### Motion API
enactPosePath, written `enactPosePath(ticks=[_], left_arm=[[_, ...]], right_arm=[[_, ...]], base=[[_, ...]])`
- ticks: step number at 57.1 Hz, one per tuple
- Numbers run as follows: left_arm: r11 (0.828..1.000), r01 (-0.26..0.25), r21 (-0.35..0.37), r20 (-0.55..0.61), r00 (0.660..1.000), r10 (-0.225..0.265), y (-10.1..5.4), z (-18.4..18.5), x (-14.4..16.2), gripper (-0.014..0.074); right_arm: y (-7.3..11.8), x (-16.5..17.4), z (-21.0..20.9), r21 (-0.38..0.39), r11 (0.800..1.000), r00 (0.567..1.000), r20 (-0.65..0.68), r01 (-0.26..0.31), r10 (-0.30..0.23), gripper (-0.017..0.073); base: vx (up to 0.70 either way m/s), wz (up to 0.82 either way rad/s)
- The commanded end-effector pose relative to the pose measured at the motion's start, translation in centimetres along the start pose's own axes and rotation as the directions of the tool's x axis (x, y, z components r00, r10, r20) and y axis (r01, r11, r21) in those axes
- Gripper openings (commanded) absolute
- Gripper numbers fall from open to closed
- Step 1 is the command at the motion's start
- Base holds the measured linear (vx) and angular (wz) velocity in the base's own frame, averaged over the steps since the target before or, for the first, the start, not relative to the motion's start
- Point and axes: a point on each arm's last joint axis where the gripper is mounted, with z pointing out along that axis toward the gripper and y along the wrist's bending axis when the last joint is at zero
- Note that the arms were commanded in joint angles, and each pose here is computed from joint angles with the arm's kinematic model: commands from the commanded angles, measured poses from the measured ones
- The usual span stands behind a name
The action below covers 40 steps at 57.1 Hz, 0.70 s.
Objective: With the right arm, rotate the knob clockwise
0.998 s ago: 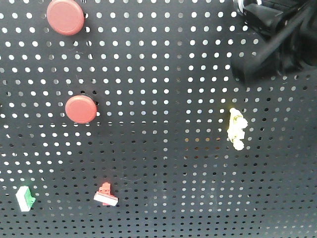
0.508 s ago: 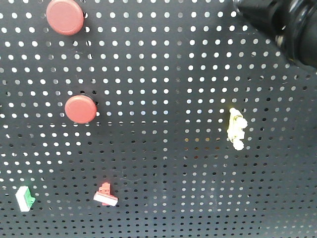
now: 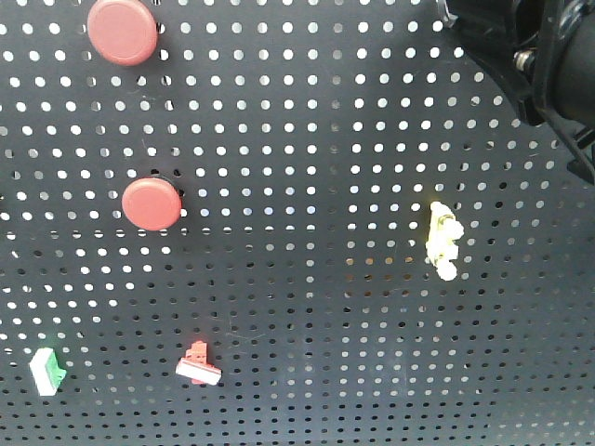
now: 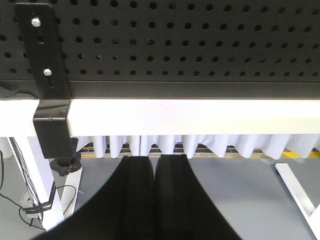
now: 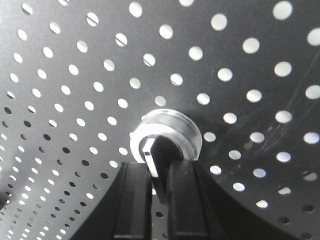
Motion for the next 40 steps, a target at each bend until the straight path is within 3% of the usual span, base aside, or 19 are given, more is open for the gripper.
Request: enactPosePath(ticks=[1,13,28,34,40], left_arm=[[1.000,0.012,-0.002,0.075,0.997,-0.012,0.0,0.0,-0.4,-0.0006],[1.000,0.012,-0.002,0.075,0.997,-0.012,0.0,0.0,-0.4,-0.0006],[1.000,0.012,-0.002,0.075,0.997,-0.012,0.0,0.0,-0.4,-0.0006],[1.000,0.012,-0.002,0.075,0.997,-0.012,0.0,0.0,-0.4,-0.0006],[1.000,0.012,-0.002,0.075,0.997,-0.012,0.0,0.0,-0.4,-0.0006]], right_arm=[[2.3,-1.4,-0.6,-0.144,0.989,0.999,0.030,0.040,-0.036,0.0001],[2.6,-1.3,-0.6,-0.174,0.981,0.996,0.033,0.089,-0.084,0.0113],[2.9,-1.7,-1.1,-0.190,0.976,0.994,0.042,0.105,-0.098,0.0378],[3.2,-2.2,-1.7,-0.204,0.959,0.980,0.077,0.198,-0.186,0.0439],[3.8,-3.0,-2.8,-0.226,0.921,0.947,0.126,0.319,-0.297,0.0454]], base=[[0.00,0.00],[0.00,0.00],[0.00,0.00],[0.00,0.00],[0.00,0.00]])
